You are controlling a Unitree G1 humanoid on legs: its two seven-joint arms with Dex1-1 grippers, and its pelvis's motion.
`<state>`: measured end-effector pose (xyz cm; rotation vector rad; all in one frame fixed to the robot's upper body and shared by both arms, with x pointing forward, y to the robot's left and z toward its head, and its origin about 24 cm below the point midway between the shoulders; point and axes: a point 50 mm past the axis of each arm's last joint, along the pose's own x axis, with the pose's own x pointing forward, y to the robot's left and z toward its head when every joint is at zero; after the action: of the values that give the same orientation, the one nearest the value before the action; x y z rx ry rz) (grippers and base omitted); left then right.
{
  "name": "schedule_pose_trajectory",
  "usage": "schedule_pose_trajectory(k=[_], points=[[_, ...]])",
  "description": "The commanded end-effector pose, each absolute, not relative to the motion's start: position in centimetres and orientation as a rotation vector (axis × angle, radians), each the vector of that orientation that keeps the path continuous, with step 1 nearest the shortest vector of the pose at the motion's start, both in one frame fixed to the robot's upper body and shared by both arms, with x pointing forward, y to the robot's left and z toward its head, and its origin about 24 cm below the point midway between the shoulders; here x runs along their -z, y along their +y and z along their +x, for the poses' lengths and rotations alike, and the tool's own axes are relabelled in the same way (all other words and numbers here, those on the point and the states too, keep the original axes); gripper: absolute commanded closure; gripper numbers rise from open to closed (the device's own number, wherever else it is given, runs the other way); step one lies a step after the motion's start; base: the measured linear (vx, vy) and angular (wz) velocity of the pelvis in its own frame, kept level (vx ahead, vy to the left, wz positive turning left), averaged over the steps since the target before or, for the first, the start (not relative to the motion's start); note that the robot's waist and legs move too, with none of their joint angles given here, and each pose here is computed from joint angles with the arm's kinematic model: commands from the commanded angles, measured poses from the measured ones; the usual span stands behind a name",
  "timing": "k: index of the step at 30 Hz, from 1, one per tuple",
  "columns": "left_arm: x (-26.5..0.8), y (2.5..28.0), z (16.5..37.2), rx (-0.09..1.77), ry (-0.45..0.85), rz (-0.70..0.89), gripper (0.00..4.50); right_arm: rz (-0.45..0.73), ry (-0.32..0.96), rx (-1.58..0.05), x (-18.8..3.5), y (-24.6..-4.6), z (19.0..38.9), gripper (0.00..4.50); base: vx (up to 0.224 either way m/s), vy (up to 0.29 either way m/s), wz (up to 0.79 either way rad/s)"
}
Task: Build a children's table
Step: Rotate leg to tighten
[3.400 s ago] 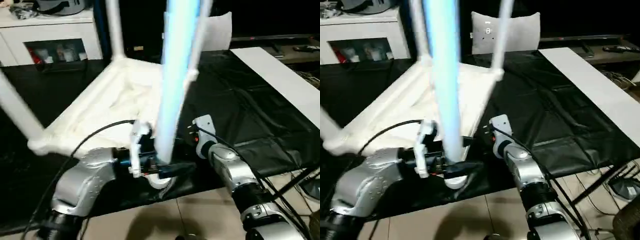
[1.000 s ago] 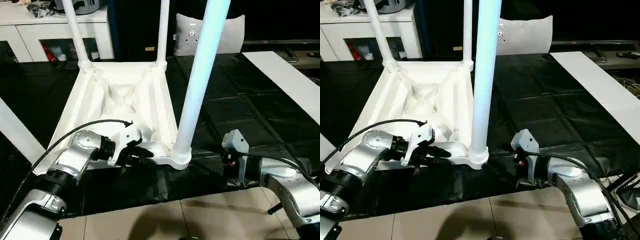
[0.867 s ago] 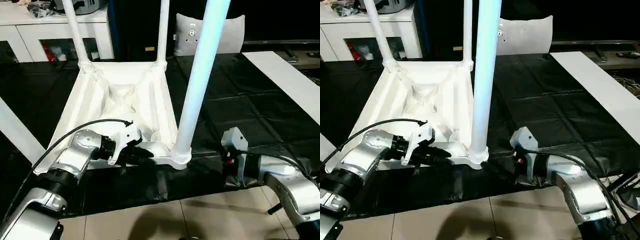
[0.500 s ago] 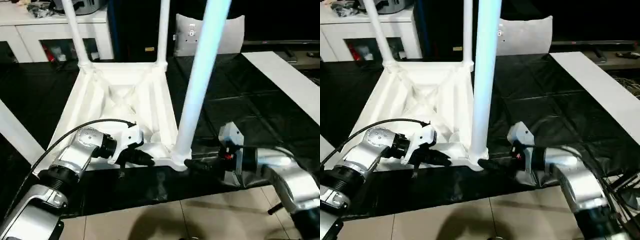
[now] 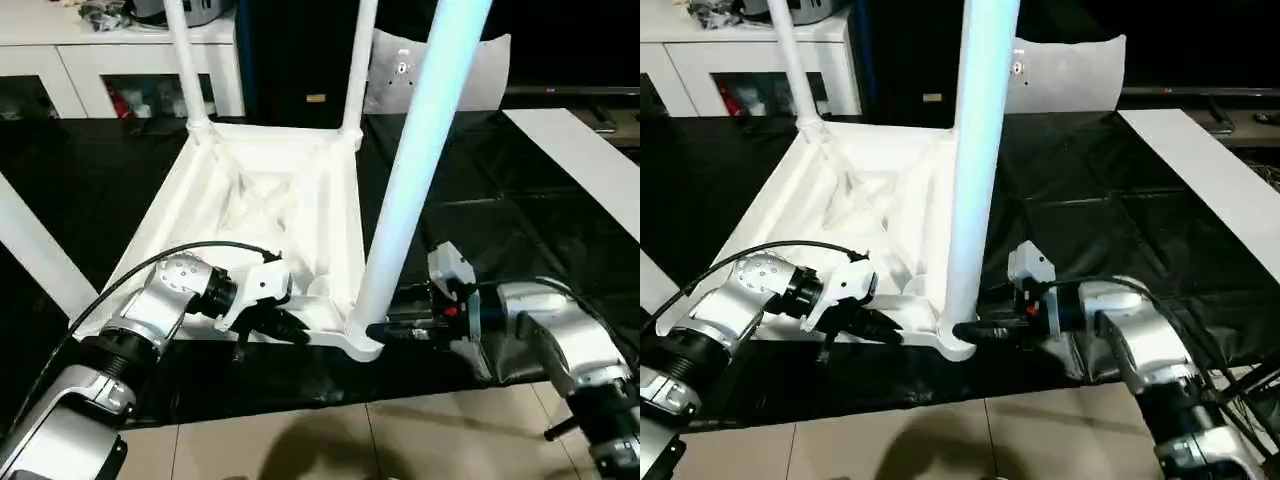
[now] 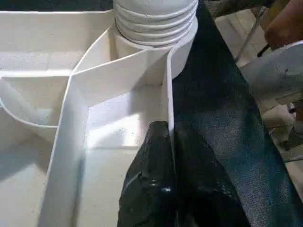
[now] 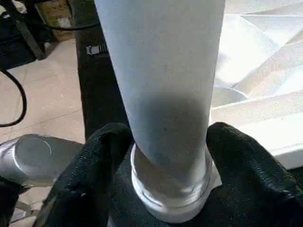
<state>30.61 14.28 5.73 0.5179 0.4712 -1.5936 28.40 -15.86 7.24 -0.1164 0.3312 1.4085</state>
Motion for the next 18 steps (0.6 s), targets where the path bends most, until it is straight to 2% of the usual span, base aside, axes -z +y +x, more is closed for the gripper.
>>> schedule_pose_trajectory(k=[1,9,15,18], points=[[-6.0,13.1,30.2,1.698,0.475,0.574,4.50,-0.117,0.314,-1.451,-7.6,-15.3,28.6,1.77,0.000,0.000,0.00],[-5.7,13.2,30.2,1.697,0.482,0.581,4.50,-0.093,0.345,-1.528,-7.1,-14.8,28.3,2.44,0.000,0.000,0.00],[-5.7,13.2,30.7,1.592,0.482,0.515,4.50,-0.019,0.378,-1.505,-6.6,-14.9,27.3,2.52,0.000,0.000,0.00],[-6.0,12.3,31.0,1.509,0.471,0.431,4.50,0.021,0.363,-1.448,-6.3,-14.0,26.5,2.53,0.000,0.000,0.00]])
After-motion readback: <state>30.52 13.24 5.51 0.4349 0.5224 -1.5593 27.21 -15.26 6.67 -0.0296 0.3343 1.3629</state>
